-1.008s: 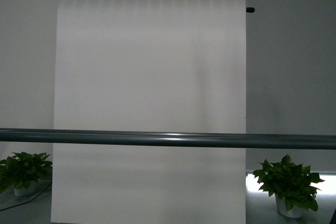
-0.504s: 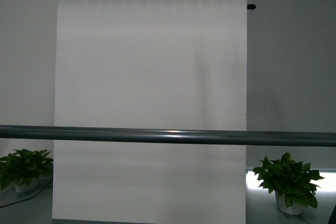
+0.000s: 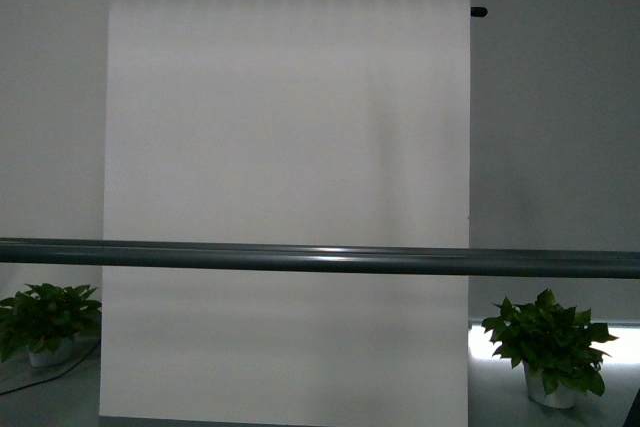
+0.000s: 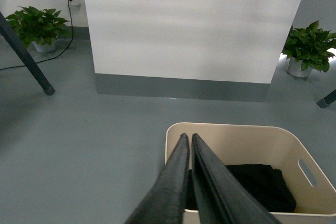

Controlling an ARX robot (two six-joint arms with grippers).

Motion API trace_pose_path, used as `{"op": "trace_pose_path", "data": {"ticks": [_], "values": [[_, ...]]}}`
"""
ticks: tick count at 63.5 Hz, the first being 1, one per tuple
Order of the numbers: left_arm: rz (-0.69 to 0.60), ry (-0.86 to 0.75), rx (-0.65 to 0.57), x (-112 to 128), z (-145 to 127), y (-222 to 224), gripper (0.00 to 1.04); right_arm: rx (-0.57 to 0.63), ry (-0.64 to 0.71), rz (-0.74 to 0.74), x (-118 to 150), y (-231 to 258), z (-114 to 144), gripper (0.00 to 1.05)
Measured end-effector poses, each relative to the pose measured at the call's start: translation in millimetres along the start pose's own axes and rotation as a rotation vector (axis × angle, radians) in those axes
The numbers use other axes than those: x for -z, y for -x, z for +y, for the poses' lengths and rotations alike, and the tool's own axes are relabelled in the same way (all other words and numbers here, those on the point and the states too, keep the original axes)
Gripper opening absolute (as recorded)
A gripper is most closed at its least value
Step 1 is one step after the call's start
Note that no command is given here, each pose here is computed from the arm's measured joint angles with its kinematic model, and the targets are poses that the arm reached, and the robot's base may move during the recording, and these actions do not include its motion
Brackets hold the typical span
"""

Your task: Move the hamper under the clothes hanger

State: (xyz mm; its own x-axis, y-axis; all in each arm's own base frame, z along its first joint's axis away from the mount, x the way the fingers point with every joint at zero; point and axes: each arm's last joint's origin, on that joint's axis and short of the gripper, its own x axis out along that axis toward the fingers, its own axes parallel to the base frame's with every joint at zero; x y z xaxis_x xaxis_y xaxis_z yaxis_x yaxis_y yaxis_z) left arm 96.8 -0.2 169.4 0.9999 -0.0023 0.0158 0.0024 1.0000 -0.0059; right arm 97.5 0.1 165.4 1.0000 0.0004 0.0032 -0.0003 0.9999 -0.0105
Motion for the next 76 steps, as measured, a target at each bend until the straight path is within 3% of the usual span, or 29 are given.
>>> {"op": "trace_pose_path", "data": {"ticks": [15,32,51,76], "values": [[0.0,0.0,0.0,0.0,0.0,0.0,0.58,0.0,0.001,0.0,0.0,0.0,0.0,0.03],[0.0,-0.001,0.0,0.0,0.0,0.0,1.0,0.0,0.0,0.0,0.0,0.0,0.0,0.44],[0.0,-0.001,0.0,0.0,0.0,0.0,0.98,0.0,0.0,0.0,0.0,0.0,0.0,0.98],[0.0,-0.001,0.0,0.0,0.0,0.0,0.98,0.0,-0.004,0.0,0.0,0.0,0.0,0.97]]}}
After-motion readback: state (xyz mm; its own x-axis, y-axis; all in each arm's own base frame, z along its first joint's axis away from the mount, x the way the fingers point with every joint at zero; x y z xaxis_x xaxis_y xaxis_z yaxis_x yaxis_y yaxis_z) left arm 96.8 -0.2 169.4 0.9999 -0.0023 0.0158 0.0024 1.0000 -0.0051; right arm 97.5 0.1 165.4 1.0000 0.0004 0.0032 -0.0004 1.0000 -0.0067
